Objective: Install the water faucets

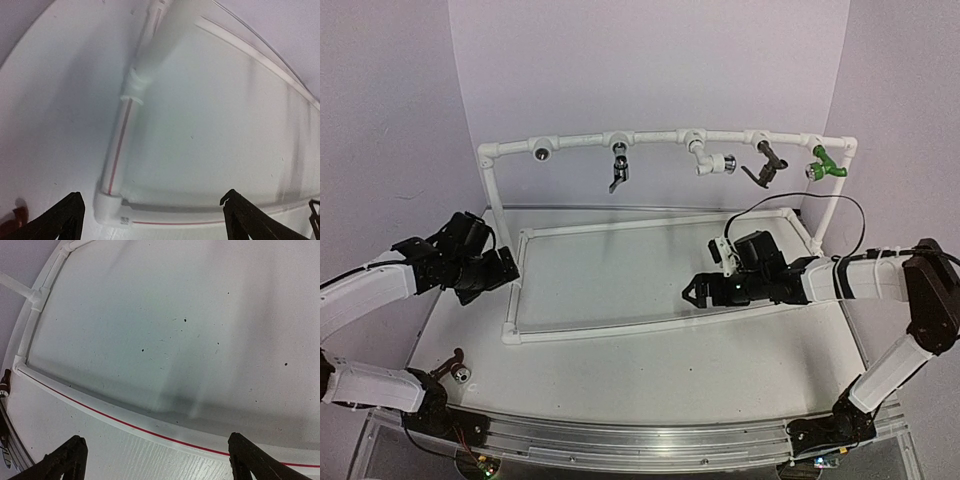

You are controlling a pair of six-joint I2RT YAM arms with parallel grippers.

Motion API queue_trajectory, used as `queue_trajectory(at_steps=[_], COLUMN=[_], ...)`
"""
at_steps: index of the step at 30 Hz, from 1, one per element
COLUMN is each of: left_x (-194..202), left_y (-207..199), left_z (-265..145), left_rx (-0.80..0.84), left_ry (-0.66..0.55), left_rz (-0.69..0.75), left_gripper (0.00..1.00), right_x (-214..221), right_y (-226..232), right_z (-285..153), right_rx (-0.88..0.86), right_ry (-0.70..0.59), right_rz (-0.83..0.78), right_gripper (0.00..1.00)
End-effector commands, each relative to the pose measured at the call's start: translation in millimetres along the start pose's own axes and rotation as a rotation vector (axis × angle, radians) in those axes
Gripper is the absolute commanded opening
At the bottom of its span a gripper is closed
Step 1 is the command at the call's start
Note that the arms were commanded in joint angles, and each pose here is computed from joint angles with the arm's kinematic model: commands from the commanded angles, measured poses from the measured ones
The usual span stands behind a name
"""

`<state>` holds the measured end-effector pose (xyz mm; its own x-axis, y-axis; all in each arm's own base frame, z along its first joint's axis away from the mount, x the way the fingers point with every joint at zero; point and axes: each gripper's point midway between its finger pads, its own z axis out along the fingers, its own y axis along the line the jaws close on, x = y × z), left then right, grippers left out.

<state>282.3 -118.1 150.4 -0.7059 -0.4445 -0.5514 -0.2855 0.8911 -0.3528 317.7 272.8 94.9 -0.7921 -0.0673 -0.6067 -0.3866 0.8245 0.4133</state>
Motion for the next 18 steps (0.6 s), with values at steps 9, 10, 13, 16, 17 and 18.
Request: queue_trajectory(at_steps=[9,10,13,16,17,18], left_x=[8,14,27,41,49,58], left_y=[47,49,53,42,36,31], left_z=[102,112,123,118,117,115], left_rx=[-0.282,-0.289,-0.313,-0.287,-0.277,-0.268], left_ry=[0.209,0.233,0.273,0.277,0.282,0.293], left_rz=[0.110,0.114,0.130,0.158,0.179,0.200], left_gripper=[0.85,0.81,0.60,0.47,0.40,0.34], right_x=[-19,-20,-21,-19,-19,-20], right_y=[16,16,17,18,18,18], right_z=[-33,-35,-39,-39,-39,-38], right_rx=[-0.051,-0.053,-0.057,-0.061,-0.061,-0.061], right_ry=[-0.115,-0.120,-0.126,-0.122,-0.122,-0.122], right_rz=[0.001,0.003,0.007,0.013,0.016,0.019], right_gripper=[0.98,0.98,0.98,0.98,0.98,0.98])
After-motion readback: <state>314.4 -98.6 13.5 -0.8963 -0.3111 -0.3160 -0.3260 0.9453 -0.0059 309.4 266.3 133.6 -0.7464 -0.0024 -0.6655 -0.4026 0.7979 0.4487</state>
